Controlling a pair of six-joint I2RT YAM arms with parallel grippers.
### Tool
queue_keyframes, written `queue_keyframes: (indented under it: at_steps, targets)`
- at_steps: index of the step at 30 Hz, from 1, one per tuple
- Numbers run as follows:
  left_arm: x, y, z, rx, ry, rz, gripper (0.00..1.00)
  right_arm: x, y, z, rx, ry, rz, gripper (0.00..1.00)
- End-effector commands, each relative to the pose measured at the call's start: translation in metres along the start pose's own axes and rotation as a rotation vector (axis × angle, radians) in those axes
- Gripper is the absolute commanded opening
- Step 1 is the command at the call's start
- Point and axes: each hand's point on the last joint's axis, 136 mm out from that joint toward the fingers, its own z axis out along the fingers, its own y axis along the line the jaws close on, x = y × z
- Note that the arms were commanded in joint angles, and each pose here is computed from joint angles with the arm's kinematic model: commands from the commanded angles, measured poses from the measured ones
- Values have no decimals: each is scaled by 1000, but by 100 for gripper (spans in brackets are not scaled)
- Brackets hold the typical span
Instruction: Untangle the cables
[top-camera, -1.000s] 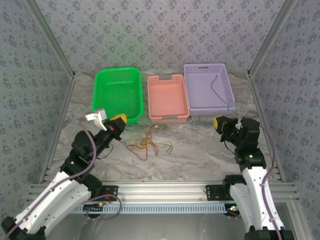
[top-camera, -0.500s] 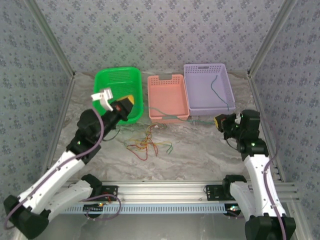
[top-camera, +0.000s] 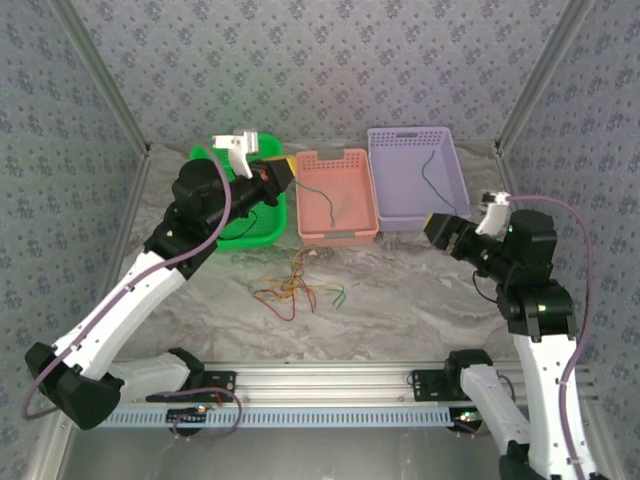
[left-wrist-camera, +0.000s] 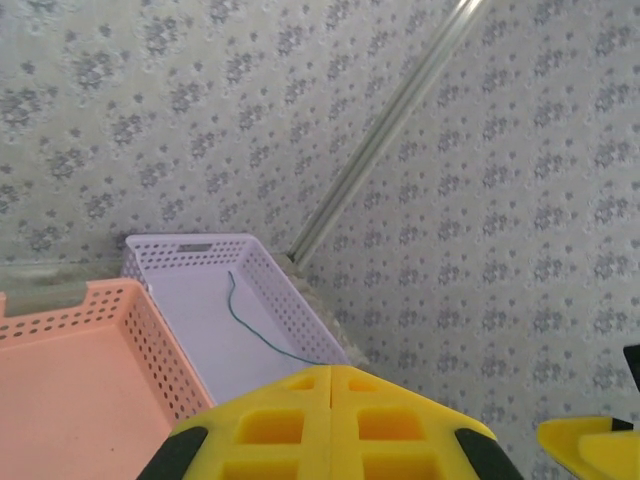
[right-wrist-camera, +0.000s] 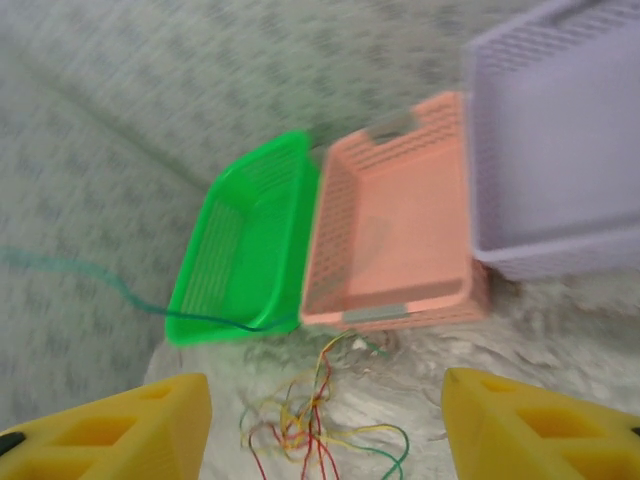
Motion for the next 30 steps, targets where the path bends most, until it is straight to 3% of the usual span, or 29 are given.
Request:
queue_keyframes:
  at_steps: [1, 6, 16, 18, 25, 28, 29, 30]
  targets:
    - [-3, -17, -1, 58, 56, 35, 0, 9, 49, 16, -168, 11, -351, 68]
    - [2, -25, 6, 110, 94, 5, 0, 45, 91, 54, -262, 74, -634, 73]
    - [14, -26, 11, 145, 127, -24, 0, 50, 112, 117, -284, 120, -651, 73]
    - [15, -24, 12, 144, 129, -26, 0, 47, 111, 125, -278, 123, -642, 64]
    - [16, -22, 13, 136, 121, -28, 0, 45, 111, 131, -306, 147, -592, 3]
    - [12, -18, 13, 109, 112, -28, 0, 47, 109, 129, -310, 166, -569, 0]
    - [8, -16, 11, 85, 100, -32, 17, 49, 106, 129, -300, 180, -556, 0]
    - [2, -12, 8, 53, 75, -40, 51, 40, 108, 125, -294, 172, -538, 0]
